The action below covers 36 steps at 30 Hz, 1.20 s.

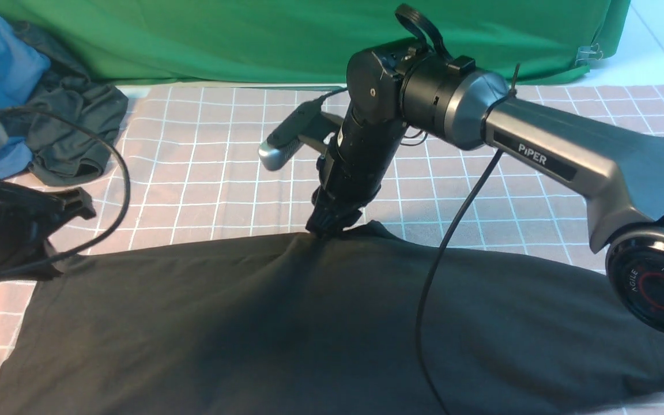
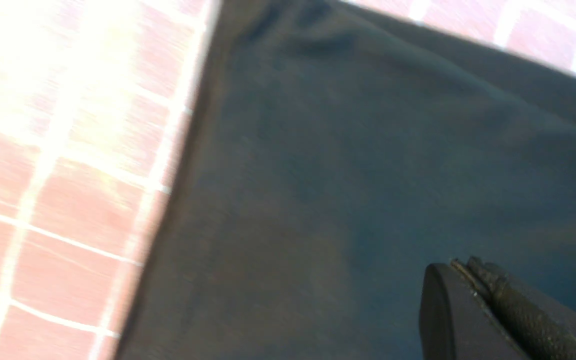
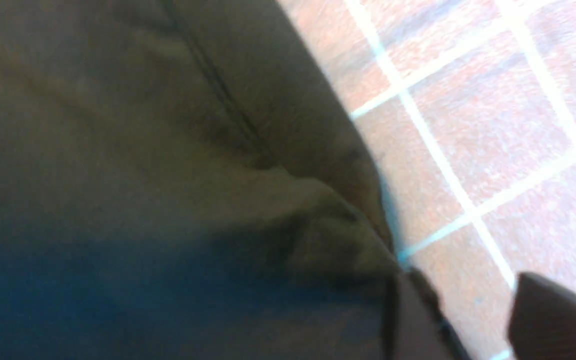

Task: Fold a long-sleeved shirt over a pink coffee tablecloth.
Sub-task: 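Pull the folded dark garment lengthwise by its ends to straighten it flat on the table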

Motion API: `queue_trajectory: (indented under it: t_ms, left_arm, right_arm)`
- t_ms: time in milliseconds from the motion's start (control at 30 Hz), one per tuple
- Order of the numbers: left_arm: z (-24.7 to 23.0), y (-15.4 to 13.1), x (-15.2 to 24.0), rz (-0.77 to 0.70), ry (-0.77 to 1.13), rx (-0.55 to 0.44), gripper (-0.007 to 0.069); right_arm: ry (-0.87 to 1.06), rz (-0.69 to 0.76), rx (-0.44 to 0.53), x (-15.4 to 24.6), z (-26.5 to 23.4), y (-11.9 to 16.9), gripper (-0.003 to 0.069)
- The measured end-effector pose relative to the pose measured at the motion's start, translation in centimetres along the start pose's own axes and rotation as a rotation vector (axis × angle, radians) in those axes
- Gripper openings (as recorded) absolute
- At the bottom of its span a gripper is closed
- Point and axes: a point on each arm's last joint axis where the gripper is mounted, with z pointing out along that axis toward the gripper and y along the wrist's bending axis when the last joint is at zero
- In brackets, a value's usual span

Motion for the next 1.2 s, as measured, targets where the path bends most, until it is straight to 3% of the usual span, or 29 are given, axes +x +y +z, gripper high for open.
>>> queue_trajectory:
  t_ms: [67,133,367,500,700,833,967,1067,1200]
  left_arm:
    - [0.4,0.4,-0.3,-0.036,-0.005,-0.021,0.0013]
    - [1.2,0.9,-0.7,-0.074,0.008,-0.039,0.0013]
    - [4.6,2.6,-2.7,-0.142,-0.028,-0.058,0.005]
    - [6.6,2.6,-3.9,-0.114,-0.094,-0.04,0.0161]
    - [10.3,2.4,-5.0,-0.053,-0.151,-0.027,0.0425]
    - [12.5,2.4,-5.0,-0.037,-0.134,-0.031,0.0507]
    - [13.8,2.5,-4.7,-0.033,-0.1,-0.04,0.0512]
    - [14.4,2.6,-4.6,-0.025,-0.084,-0.046,0.0461]
    - [14.5,2.6,-4.5,-0.012,-0.081,-0.052,0.0272]
  right_arm:
    - [0.004,0.009,-0.001,-0.1,-1.0,0.1,0.0433]
    - [0.016,0.018,0.001,-0.2,-2.4,0.2,0.0456]
    - [-0.031,0.031,0.063,-0.6,-7.9,0.3,0.038]
    - [-0.06,0.04,0.073,-0.7,-9.6,0.5,0.0314]
    - [-0.062,0.045,0.074,-0.7,-9.8,0.5,0.0274]
    - [-0.059,0.043,0.073,-0.7,-9.8,0.5,0.027]
    - [-0.059,0.043,0.073,-0.7,-9.8,0.5,0.0269]
    - [-0.057,0.033,0.073,-0.6,-9.8,0.5,0.0269]
    - [-0.057,0.021,0.075,-0.6,-9.8,0.5,0.0269]
